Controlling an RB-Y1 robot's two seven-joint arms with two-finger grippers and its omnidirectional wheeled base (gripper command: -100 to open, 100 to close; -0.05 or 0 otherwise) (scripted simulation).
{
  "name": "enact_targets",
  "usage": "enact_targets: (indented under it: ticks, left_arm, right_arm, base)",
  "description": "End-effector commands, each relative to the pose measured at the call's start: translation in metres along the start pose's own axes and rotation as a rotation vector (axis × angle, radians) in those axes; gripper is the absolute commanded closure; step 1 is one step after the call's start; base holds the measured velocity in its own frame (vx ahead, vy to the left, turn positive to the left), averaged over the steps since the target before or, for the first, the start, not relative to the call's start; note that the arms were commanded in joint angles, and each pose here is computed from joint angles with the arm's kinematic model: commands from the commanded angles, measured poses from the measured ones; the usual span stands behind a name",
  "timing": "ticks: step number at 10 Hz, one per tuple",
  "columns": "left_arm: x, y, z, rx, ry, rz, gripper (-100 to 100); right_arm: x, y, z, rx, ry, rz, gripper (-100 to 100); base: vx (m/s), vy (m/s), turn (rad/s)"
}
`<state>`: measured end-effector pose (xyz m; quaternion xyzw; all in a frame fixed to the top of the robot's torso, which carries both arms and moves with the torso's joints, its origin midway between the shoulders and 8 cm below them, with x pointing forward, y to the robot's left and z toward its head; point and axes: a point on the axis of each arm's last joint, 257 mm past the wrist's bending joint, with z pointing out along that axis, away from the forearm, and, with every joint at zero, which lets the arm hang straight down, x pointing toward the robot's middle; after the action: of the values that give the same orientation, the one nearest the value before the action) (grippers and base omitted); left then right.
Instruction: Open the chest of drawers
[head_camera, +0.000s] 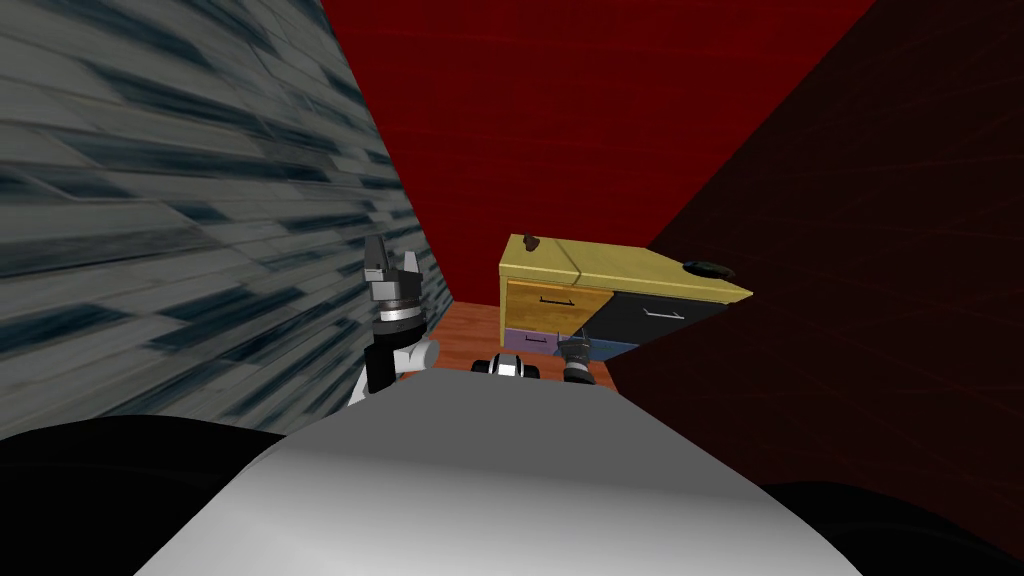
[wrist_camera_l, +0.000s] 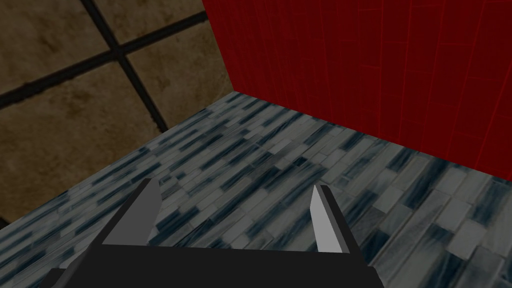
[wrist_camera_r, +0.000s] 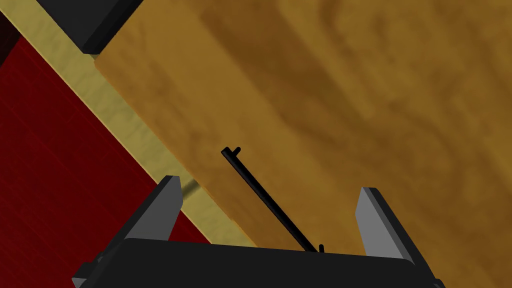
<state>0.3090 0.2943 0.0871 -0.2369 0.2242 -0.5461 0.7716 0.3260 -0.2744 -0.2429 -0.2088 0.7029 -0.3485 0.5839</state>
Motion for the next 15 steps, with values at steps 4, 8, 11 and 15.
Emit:
enact_targets:
  ticks: [4, 8, 11, 15]
  left_arm:
    - [0.000, 0.000, 0.000, 0.000, 0.000, 0.000, 0]
    - [0.000, 0.000, 0.000, 0.000, 0.000, 0.000, 0]
    - [0.000, 0.000, 0.000, 0.000, 0.000, 0.000, 0]
    - [0.000, 0.000, 0.000, 0.000, 0.000, 0.000, 0]
  right_arm:
    - [0.003, -0.004, -0.004, 0.060, -0.006, -0.162, -100]
    - [-0.003, -0.007, -0.006, 0.090, -0.032, -0.261, -100]
    - [-0.005, -0.008, -0.010, 0.126, -0.047, -0.356, -100]
    - [-0.014, -0.009, -0.016, 0.165, -0.086, -0.467, -100]
  base:
    - [0.034, 0.021, 0.058]
    - [0.036, 0.012, 0.039]
    - [0.054, 0.020, 0.070]
    - [0.041, 0.017, 0.050]
